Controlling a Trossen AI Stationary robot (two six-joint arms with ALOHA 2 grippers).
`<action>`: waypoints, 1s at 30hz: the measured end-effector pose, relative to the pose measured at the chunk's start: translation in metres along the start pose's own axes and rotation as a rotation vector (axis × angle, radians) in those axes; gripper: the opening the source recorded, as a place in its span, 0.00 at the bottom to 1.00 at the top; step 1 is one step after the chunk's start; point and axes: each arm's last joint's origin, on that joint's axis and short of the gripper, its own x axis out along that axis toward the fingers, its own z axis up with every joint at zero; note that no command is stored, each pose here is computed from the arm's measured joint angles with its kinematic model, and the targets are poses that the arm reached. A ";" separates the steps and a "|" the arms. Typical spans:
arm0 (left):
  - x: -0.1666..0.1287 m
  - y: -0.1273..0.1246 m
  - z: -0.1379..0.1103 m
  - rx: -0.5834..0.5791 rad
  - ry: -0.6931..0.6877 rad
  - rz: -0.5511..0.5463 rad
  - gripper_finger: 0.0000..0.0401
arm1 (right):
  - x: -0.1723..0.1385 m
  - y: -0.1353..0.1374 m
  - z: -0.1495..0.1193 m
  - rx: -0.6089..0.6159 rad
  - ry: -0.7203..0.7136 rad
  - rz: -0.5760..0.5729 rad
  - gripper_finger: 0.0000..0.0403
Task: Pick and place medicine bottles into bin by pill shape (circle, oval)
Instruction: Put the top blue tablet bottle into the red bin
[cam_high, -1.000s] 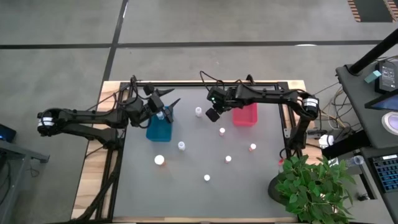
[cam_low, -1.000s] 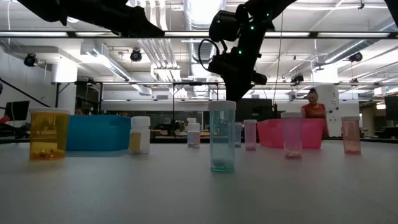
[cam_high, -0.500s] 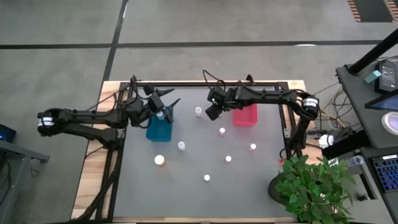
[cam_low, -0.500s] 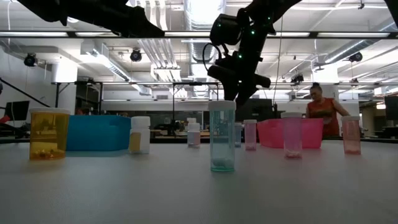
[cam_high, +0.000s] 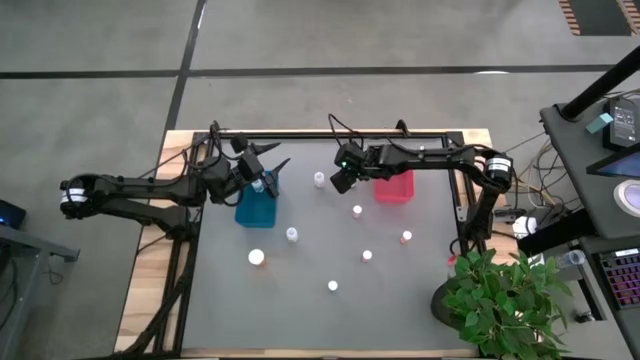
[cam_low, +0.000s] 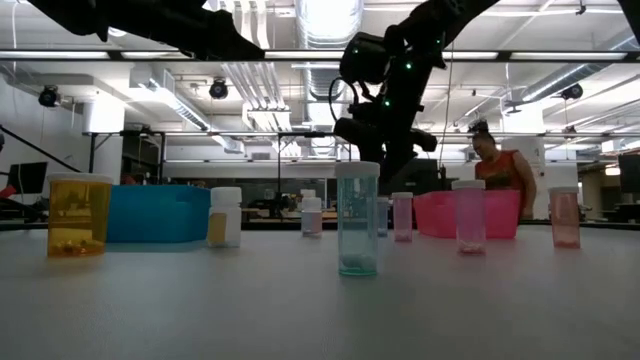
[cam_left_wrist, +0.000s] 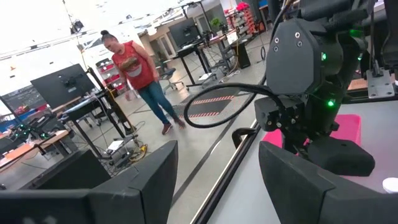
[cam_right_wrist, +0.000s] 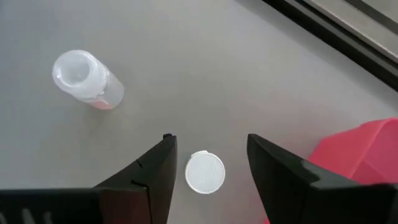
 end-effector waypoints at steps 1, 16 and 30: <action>0.000 0.000 0.000 0.000 0.000 0.000 0.51 | 0.001 0.000 -0.001 0.001 -0.001 0.001 0.46; 0.000 0.000 0.000 0.001 0.001 0.000 0.51 | 0.016 -0.004 -0.017 0.040 0.002 0.000 0.46; 0.000 0.000 -0.001 0.006 0.004 0.006 0.51 | 0.030 -0.005 -0.032 0.065 -0.007 0.043 0.46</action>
